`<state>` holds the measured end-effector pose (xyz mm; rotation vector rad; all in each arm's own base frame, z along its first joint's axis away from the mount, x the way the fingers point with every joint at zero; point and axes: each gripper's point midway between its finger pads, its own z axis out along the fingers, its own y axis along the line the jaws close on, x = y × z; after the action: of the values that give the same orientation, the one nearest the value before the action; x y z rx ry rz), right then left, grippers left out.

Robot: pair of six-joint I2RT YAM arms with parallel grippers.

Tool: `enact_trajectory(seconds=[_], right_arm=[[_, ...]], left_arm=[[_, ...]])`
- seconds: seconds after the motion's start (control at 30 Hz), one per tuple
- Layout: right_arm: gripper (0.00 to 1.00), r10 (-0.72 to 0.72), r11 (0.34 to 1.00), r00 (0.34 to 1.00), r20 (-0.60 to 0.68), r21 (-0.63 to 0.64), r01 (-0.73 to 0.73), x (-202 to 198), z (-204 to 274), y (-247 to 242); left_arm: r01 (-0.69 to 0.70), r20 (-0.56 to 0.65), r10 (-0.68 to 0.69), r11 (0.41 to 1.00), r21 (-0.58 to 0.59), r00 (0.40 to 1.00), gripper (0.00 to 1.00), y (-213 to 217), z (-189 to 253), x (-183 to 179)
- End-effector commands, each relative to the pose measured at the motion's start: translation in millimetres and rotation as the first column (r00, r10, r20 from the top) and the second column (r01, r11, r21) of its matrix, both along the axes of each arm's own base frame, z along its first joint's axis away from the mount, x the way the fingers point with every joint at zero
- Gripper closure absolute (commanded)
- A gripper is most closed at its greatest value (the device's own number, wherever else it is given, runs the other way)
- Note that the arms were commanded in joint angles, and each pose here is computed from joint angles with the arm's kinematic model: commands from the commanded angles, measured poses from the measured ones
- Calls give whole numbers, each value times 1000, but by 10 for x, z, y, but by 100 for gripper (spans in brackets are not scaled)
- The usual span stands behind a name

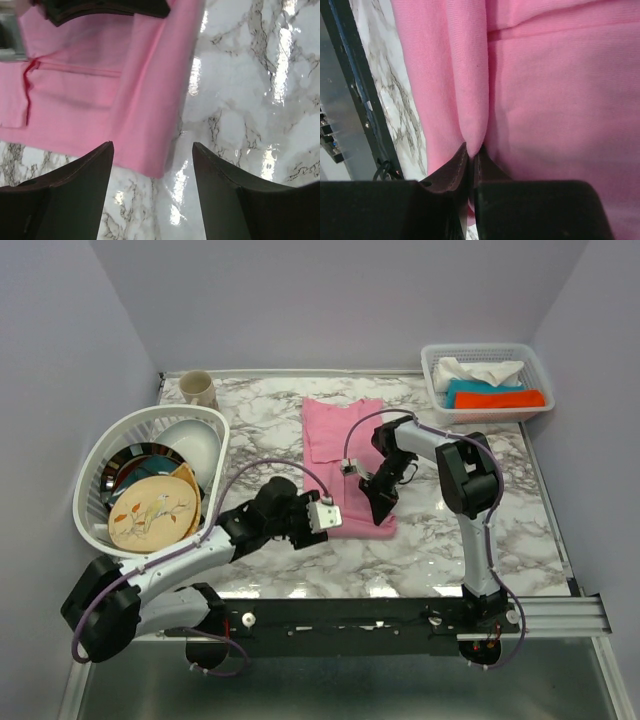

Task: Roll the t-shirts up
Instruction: Roll the T-shirt to the center of the board.

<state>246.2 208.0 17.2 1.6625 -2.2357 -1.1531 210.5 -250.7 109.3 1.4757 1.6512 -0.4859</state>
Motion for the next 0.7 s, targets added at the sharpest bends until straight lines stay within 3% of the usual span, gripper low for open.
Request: enact_trajectory(seconds=[0.0,0.2,0.67], right_arm=[[85,30,997,1000,4,-71,-29,66,-186,-72],[85,25,997,1000,-1,-78,-25,65,-189,-77],[86,38,999,999,18,-35,-38,126,-40,36]], left_arm=[[4,227,-10,1000,27,974,21,-85,-119,77],[-8,318,-6,999,44,948,18,-154,-267,40],[45,316,-100,983,180,944,24,-130,-511,-81]])
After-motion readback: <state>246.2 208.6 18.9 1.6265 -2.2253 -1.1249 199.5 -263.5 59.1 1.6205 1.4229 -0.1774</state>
